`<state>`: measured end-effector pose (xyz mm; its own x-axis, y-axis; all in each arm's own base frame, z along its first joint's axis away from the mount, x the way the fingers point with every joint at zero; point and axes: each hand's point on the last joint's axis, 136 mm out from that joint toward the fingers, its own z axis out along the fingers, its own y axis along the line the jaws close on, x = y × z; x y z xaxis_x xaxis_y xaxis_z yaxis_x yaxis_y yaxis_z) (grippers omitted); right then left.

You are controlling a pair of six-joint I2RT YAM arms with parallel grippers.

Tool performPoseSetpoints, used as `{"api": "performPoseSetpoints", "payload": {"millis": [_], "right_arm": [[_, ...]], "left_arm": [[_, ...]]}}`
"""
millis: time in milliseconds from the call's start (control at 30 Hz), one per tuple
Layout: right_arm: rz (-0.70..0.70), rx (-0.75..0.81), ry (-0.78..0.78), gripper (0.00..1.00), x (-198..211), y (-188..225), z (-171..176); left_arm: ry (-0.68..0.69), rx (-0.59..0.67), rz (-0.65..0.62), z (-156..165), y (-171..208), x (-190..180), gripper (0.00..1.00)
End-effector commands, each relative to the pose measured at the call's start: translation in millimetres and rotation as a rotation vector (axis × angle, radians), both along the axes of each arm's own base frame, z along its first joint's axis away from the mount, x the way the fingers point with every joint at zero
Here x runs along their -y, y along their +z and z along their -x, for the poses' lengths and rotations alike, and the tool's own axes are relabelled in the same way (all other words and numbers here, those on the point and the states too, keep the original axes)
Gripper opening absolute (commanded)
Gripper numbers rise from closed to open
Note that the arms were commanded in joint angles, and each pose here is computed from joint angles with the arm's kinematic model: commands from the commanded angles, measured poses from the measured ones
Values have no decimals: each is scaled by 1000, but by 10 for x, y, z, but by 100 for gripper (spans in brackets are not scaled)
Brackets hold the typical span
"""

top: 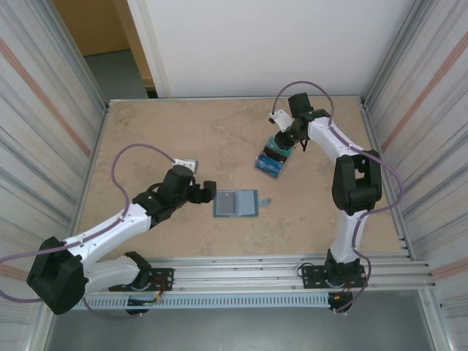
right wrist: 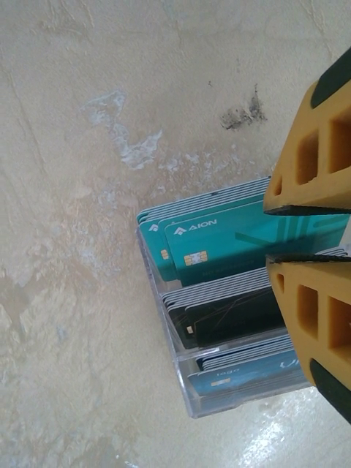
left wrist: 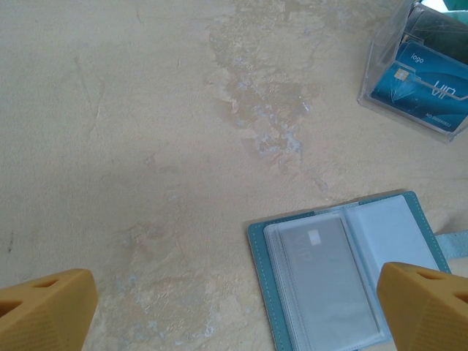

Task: Take the credit cards out of the card holder

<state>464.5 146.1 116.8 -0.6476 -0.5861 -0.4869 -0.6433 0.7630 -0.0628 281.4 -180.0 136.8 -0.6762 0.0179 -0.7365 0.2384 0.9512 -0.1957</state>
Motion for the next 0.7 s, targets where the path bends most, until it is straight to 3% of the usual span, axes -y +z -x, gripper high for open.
{"api": "performPoseSetpoints", "payload": {"millis": [0,267,400,500,667], "right_arm": [[-49,19,6,22,-69,221,25],[-140,88,-108,25,-121,615,103],[-167,74,-266,32,-97,709,181],[-208,32,-363,43,-164,674,336],[-281,-47,-369,56,-549,500,765]], "left_arm": [[13,12,24,4,48,-28,99],[55,4,14,7,26,-106,99],[107,-2,9,10,4,-195,99],[151,-1,13,17,-8,-276,99],[215,11,35,51,-11,-425,99]]}}
